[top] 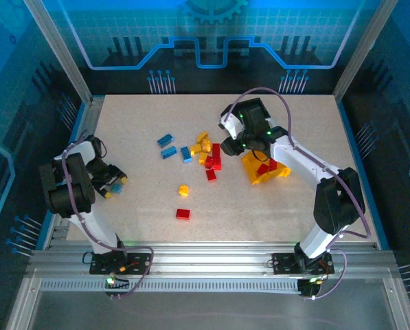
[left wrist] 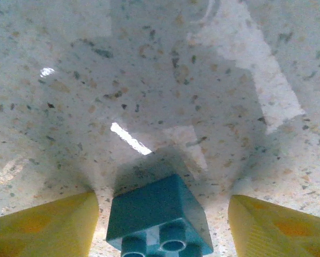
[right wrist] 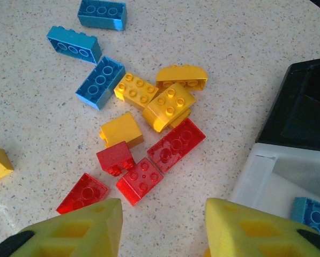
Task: Sort the legos into containers by color
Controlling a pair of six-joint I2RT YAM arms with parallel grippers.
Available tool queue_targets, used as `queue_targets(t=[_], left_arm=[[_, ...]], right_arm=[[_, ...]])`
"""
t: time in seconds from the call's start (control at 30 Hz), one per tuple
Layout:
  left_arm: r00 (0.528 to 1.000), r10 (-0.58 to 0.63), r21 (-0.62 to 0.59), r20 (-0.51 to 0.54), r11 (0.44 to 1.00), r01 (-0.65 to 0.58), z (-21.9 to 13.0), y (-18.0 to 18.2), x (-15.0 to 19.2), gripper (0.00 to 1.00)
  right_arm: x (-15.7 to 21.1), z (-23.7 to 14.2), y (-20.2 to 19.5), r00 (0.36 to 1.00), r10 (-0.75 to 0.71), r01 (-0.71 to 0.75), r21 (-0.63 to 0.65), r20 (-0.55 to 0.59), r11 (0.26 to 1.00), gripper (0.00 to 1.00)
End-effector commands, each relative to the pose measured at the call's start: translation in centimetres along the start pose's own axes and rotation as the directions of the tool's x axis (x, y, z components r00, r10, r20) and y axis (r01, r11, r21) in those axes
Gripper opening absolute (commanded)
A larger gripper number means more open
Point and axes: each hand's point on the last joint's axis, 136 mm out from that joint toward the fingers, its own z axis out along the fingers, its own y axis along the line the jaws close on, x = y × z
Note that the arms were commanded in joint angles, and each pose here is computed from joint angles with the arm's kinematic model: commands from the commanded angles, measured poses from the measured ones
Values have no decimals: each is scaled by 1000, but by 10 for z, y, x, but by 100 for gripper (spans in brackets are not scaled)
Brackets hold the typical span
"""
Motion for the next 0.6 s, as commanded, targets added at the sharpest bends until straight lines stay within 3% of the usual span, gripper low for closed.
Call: queue_targets(t=[0.0, 0.43, 0.57], left_arm=[[996, -44, 30, -74, 998, 46, 14, 1, 17, 63], [999, 16, 106, -44, 994, -11, 2, -16, 11, 35], [995, 93, 142, -21, 986, -89, -8, -34, 14, 33]], right_arm=[[3, 5, 5, 1000, -16, 15, -28, -5, 1000, 45], [3, -10, 8, 1000, 9, -9, -27, 16, 1000, 45], [12, -24, 5, 992, 122, -122, -29, 6, 992, 50]])
